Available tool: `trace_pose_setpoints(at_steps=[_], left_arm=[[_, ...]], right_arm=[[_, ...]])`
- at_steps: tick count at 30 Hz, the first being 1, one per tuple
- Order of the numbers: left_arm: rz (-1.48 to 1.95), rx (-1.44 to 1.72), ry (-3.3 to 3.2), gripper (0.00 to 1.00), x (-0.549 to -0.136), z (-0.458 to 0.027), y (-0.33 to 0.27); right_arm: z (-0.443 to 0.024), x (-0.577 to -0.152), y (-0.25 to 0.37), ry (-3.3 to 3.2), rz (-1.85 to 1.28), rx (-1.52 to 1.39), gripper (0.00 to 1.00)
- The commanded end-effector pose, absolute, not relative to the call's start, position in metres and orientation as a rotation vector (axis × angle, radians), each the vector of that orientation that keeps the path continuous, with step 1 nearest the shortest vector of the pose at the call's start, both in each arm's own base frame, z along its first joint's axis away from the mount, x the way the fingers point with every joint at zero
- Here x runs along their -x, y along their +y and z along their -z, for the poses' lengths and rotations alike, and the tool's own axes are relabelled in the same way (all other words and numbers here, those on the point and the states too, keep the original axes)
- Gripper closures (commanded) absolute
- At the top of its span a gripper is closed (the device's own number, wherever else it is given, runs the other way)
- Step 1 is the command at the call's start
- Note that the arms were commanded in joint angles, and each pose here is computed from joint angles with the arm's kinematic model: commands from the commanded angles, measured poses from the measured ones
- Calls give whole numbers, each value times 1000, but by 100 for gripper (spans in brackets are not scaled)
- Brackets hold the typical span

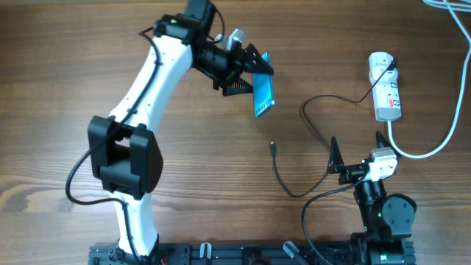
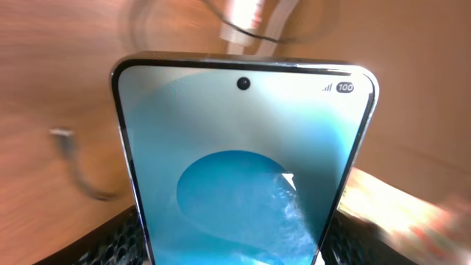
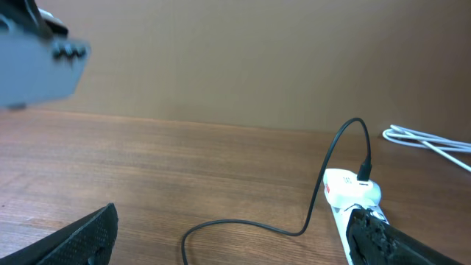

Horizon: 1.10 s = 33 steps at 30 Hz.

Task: Plug charger to phone and switch on socket
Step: 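Lift the phone upright with the left gripper and raise it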

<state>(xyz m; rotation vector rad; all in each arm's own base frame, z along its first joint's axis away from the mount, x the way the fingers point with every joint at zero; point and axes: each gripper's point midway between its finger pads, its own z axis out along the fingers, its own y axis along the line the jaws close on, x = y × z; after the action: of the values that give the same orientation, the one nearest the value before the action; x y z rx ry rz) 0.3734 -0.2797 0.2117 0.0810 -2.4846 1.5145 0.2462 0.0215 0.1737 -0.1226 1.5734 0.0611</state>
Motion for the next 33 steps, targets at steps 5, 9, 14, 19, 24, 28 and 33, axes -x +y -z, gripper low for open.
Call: trace_pose_setpoints(at_steps=[5, 9, 14, 19, 24, 28, 33], left_arm=[[-1936, -69, -1990, 26, -367, -304, -259], [-1876, -210, -1945, 25, -374, -304, -250], [-1813, -358, -1889, 27, -381, -304, -238], [-1815, -398, -1882, 27, -386, -304, -230], [-1825, -415, -1884, 27, -390, -304, -223], [-1827, -418, -1884, 28, -391, -304, -222], [-1810, -440, -1870, 29, -391, -304, -222]], right_arm=[[-175, -246, 24, 1565, -67, 139, 0], [-175, -246, 24, 1565, -68, 138, 0], [-175, -246, 24, 1565, -67, 139, 0], [-175, -246, 24, 1565, -67, 139, 0], [-175, -246, 24, 1565, -67, 139, 0], [-175, -246, 24, 1566, -67, 139, 0], [-175, -246, 24, 1566, -67, 139, 1]])
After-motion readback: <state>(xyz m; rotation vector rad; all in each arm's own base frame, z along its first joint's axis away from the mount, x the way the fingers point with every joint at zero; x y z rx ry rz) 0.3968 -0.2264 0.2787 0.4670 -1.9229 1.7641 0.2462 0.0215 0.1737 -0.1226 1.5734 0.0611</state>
